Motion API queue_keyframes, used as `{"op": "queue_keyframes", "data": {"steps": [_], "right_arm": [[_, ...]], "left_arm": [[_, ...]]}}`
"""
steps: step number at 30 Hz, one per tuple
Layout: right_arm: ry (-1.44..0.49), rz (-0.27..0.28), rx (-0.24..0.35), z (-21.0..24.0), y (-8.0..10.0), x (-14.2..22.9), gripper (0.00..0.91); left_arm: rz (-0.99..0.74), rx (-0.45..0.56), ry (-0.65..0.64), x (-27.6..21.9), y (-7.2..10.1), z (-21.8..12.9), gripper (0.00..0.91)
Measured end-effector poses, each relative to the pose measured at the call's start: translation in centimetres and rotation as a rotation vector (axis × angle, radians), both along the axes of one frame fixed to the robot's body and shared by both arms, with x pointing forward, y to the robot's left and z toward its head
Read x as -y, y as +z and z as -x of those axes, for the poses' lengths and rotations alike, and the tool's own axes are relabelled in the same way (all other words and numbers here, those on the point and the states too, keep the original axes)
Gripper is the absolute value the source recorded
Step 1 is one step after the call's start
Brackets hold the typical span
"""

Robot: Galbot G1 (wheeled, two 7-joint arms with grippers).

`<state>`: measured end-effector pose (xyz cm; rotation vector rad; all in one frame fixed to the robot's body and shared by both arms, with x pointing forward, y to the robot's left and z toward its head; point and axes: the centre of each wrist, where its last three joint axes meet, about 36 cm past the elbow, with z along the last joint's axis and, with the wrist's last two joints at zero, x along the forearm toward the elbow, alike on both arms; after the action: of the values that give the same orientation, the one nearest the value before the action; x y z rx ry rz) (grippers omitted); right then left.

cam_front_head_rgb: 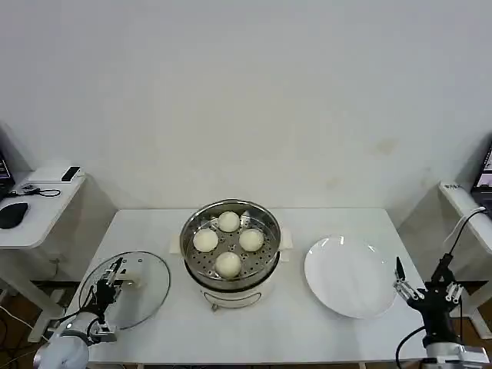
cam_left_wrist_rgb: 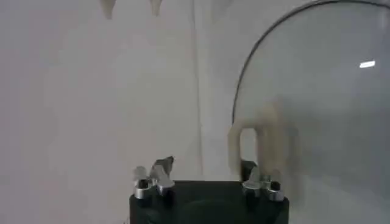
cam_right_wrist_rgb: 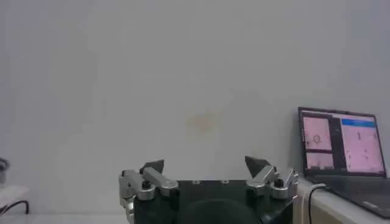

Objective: Take steamed baozi put them in steamer then cover it.

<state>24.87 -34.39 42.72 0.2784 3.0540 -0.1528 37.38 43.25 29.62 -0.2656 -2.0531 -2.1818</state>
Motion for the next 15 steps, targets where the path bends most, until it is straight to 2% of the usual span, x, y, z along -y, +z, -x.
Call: {"op": "queue_keyframes", "data": {"steps": [8, 15], "right_arm": [[0.003, 0.011, -0.001, 0.2, 0.3, 0.2, 0.907], [0.017, 0.014, -0.006, 0.2, 0.2, -0.2, 0.907]], "left_arm": [[0.006, 0.036, -0.007, 0.0, 0.2, 0.2, 0.000], [-0.004, 0.096, 0.003, 0.1, 1.2, 1.0, 0.000]]}}
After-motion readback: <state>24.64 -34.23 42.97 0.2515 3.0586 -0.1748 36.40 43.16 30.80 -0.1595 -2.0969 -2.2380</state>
